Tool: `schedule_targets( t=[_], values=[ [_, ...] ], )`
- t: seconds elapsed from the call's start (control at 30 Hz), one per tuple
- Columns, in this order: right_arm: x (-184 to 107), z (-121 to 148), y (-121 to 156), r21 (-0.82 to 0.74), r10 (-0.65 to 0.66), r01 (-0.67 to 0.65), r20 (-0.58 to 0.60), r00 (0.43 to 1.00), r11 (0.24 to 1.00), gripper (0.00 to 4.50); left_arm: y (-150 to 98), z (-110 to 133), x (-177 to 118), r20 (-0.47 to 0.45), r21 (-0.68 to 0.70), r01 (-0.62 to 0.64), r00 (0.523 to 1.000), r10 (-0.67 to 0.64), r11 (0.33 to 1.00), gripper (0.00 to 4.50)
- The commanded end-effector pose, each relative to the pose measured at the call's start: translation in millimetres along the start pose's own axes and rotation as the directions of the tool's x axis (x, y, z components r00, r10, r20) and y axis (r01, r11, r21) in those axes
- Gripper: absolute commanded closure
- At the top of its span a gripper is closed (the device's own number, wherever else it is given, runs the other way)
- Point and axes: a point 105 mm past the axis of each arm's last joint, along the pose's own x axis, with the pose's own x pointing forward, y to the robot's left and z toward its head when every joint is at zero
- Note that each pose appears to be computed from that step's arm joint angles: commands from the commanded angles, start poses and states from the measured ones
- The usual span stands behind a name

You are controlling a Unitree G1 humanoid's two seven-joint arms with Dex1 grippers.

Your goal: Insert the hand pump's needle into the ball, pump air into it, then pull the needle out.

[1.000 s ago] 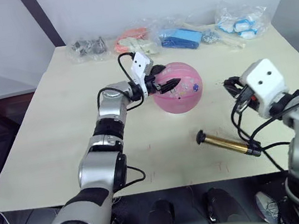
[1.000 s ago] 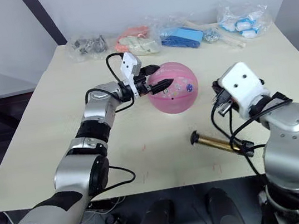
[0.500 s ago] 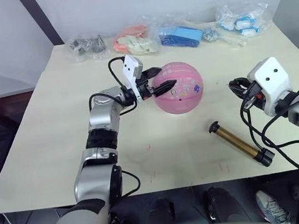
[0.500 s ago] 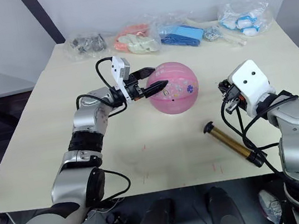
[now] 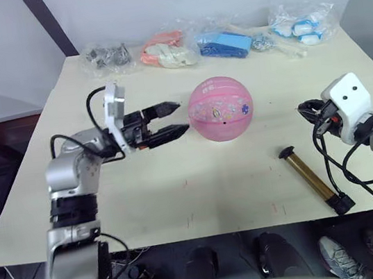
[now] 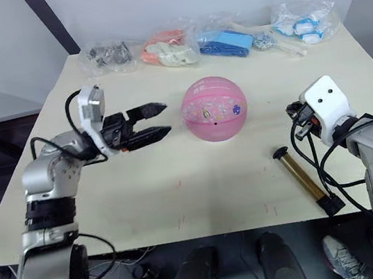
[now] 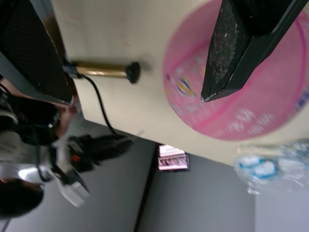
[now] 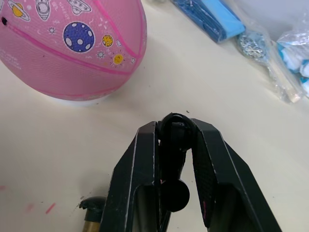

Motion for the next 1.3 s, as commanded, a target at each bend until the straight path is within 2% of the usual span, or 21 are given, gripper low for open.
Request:
schedule_targets(
  t=[0.03, 0.2, 0.37, 0.5, 0.67, 0.7, 0.77, 0.83, 0.87, 0.9, 0.93, 0.97, 1.03, 1.2, 1.3],
  values=[
    [-2.3, 14.8, -18.4, -0.024, -0.051, 0.053, 0.057, 0.997, 0.998, 4.13, -15.1, 2.2, -15.1, -0.017, 0.051, 0.036, 0.999, -0.035, 0.998, 0.0],
    [3.5, 15.7, -33.5, -0.008, -0.067, 0.068, 0.048, 0.997, 0.998, 4.13, -22.3, -17.3, -30.7, -0.042, 0.04, -0.002, 0.999, 0.004, 0.999, 0.0],
    [13.0, 5.8, -26.4, 0.02, -0.011, 0.011, 0.008, 1.0, 1.0, 4.13, -30.0, -31.4, -33.9, -0.049, 0.045, -0.01, 0.999, 0.013, 0.999, 0.0],
    [23.8, -21.8, -23.6, 0.074, 0.025, -0.02, -0.058, 0.998, 0.997, 4.13, -31.2, -47.9, -38.1, -0.068, 0.057, -0.022, 0.997, 0.026, 0.998, 0.0],
    [22.3, -41.0, -25.5, 0.185, 0.057, -0.043, -0.07, 0.996, 0.982, 4.13, -31.5, -54.5, -36.7, -0.05, 0.059, -0.031, 0.998, 0.034, 0.998, 0.0],
    [21.7, -42.9, -25.8, 0.201, 0.061, -0.046, -0.067, 0.996, 0.979, 3.13, -31.9, -55.7, -36.2, -0.047, 0.058, -0.031, 0.998, 0.034, 0.998, 0.0],
    [19.6, -49.6, -27.5, 0.2, 0.059, -0.043, -0.076, 0.995, 0.979, 2.4, -31.7, -58.7, -34.4, -0.039, 0.054, -0.033, 0.999, 0.035, 0.998, 0.0],
    [17.1, -54.3, -29.0, 0.214, 0.05, -0.033, -0.077, 0.996, 0.976, 1.33, -31.1, -61.4, -32.0, -0.032, 0.049, -0.034, 0.999, 0.036, 0.998, 0.0],
    [14.3, -57.0, -30.8, 0.219, 0.036, -0.018, -0.078, 0.996, 0.975, 1.33, -30.5, -63.0, -30.0, -0.028, 0.045, -0.034, 0.999, 0.035, 0.998, 0.0],
    [11.0, -58.4, -33.3, 0.228, 0.015, 0.002, -0.075, 0.997, 0.974, 0.71, -30.0, -64.2, -28.4, -0.024, 0.041, -0.035, 0.999, 0.036, 0.999, 0.0],
    [7.8, -58.3, -35.0, 0.232, -0.002, 0.017, -0.068, 0.998, 0.973, 0.3, -29.9, -65.3, -27.4, -0.023, 0.04, -0.033, 0.999, 0.034, 0.999, 0.0],
    [5.5, -58.2, -36.3, 0.228, -0.017, 0.032, -0.067, 0.998, 0.973, 0.12, -29.7, -65.8, -26.9, -0.022, 0.038, -0.032, 0.999, 0.033, 0.999, 0.0],
    [-0.5, -56.4, -35.0, 0.218, -0.024, 0.036, -0.061, 0.998, 0.975, 0.12, -29.3, -66.5, -26.2, -0.02, 0.037, -0.03, 0.999, 0.03, 0.999, 0.0],
    [-19.9, -27.1, -16.3, 0.227, 0.056, -0.075, 0.091, 0.994, 0.971, 0.12, -28.7, -65.6, -23.7, -0.012, 0.031, -0.019, 1.0, 0.019, 0.999, 0.0],
    [-32.6, -18.6, -9.2, 0.187, 0.053, -0.079, 0.14, 0.989, 0.979, 0.12, -27.1, -65.3, -23.3, -0.004, 0.014, -0.034, 0.999, 0.034, 0.999, 0.0]
  ],
)
